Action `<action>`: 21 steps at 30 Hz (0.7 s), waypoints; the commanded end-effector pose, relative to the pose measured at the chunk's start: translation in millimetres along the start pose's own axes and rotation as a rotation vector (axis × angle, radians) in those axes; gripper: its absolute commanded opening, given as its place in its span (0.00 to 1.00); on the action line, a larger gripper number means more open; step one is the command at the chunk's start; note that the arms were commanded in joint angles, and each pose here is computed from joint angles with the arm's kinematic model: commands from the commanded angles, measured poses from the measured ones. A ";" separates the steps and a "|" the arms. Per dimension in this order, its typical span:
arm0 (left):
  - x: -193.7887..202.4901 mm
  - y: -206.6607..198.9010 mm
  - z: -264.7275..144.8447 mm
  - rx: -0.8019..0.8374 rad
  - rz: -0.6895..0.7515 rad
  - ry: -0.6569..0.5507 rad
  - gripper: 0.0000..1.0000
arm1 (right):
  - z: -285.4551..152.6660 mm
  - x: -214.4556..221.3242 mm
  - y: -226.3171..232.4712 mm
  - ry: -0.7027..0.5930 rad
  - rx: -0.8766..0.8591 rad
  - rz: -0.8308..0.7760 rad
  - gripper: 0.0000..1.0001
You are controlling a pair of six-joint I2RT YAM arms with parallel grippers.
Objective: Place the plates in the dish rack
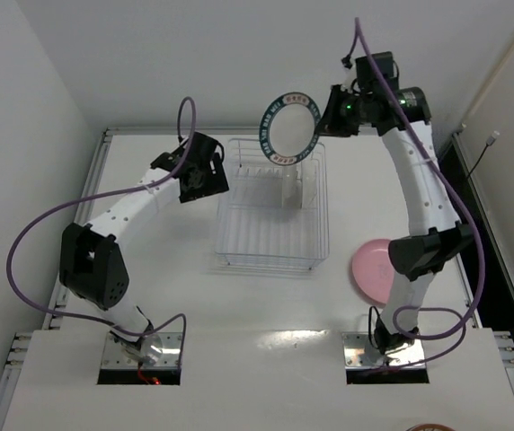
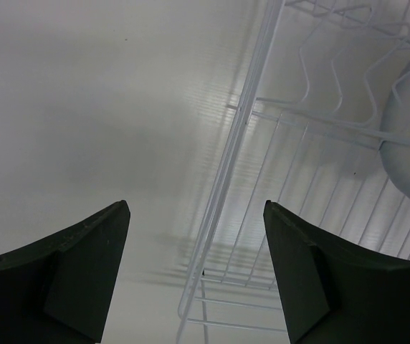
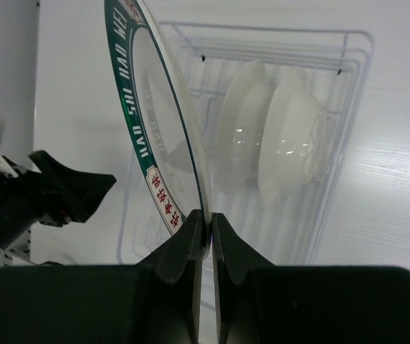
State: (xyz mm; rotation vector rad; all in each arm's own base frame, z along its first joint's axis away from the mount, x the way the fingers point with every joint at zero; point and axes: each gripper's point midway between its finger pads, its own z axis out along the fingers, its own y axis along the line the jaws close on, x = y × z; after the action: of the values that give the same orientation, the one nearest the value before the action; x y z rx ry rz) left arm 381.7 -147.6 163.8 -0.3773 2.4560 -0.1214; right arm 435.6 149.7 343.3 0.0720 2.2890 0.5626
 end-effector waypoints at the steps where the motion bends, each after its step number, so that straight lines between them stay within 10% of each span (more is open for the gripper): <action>1: -33.6 -0.2 -38.2 0.026 -0.052 -0.105 0.72 | 16.5 5.5 33.3 -0.018 -0.019 -0.069 0.00; 21: 15.1 7.3 -124.1 0.154 -0.027 -0.195 0.72 | 102.7 46.9 39.5 -0.048 0.342 -0.015 0.00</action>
State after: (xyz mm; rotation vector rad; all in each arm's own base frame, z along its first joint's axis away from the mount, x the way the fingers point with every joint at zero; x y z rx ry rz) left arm 295.9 -145.9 234.9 -0.3731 2.2965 -0.2947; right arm 453.2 222.1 252.4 0.1536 2.4161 0.1576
